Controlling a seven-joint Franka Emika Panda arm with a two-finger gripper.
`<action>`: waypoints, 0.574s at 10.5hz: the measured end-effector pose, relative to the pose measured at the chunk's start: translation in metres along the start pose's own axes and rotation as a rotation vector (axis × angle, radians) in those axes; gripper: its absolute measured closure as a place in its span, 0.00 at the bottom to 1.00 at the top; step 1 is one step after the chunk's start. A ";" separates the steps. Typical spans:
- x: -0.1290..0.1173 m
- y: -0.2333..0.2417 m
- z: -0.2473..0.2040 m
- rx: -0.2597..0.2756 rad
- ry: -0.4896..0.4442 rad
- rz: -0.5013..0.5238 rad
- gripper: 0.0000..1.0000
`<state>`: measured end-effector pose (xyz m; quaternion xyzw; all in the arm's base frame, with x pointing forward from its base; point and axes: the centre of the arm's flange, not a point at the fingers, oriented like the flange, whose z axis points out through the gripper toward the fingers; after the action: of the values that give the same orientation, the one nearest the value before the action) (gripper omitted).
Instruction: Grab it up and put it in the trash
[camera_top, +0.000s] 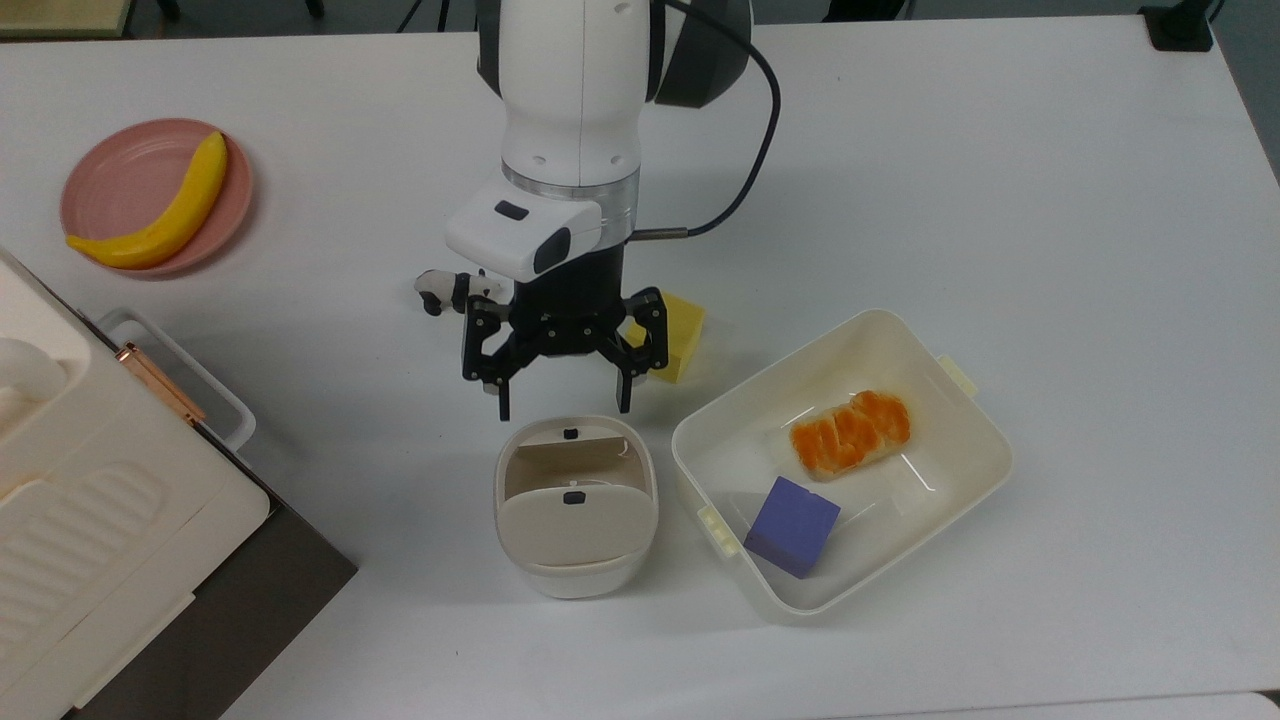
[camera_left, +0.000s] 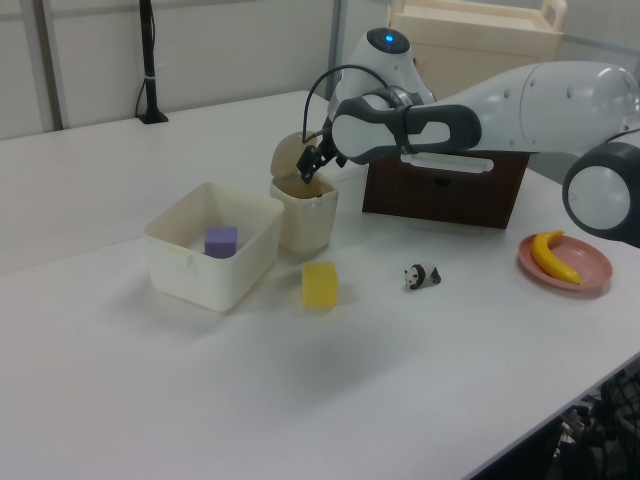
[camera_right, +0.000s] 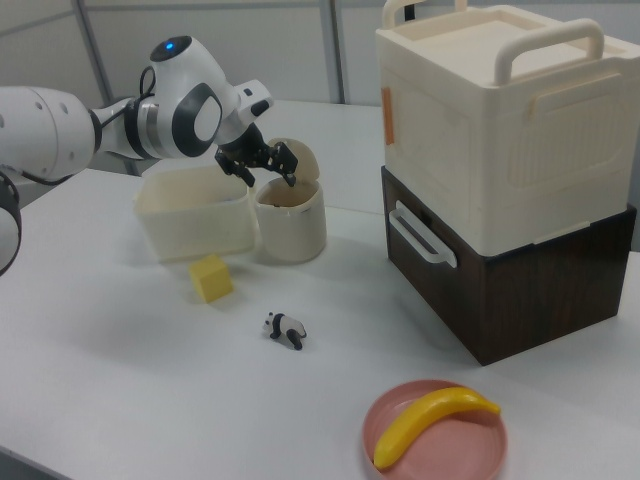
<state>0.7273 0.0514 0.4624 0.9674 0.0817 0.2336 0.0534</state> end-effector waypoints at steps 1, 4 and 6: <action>-0.004 0.002 -0.008 0.000 -0.051 0.002 0.00; -0.022 0.007 -0.050 0.003 -0.242 0.010 0.00; -0.042 0.010 -0.083 0.007 -0.362 0.019 0.00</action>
<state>0.6531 0.0397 0.5188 0.9946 0.0624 0.0556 0.0618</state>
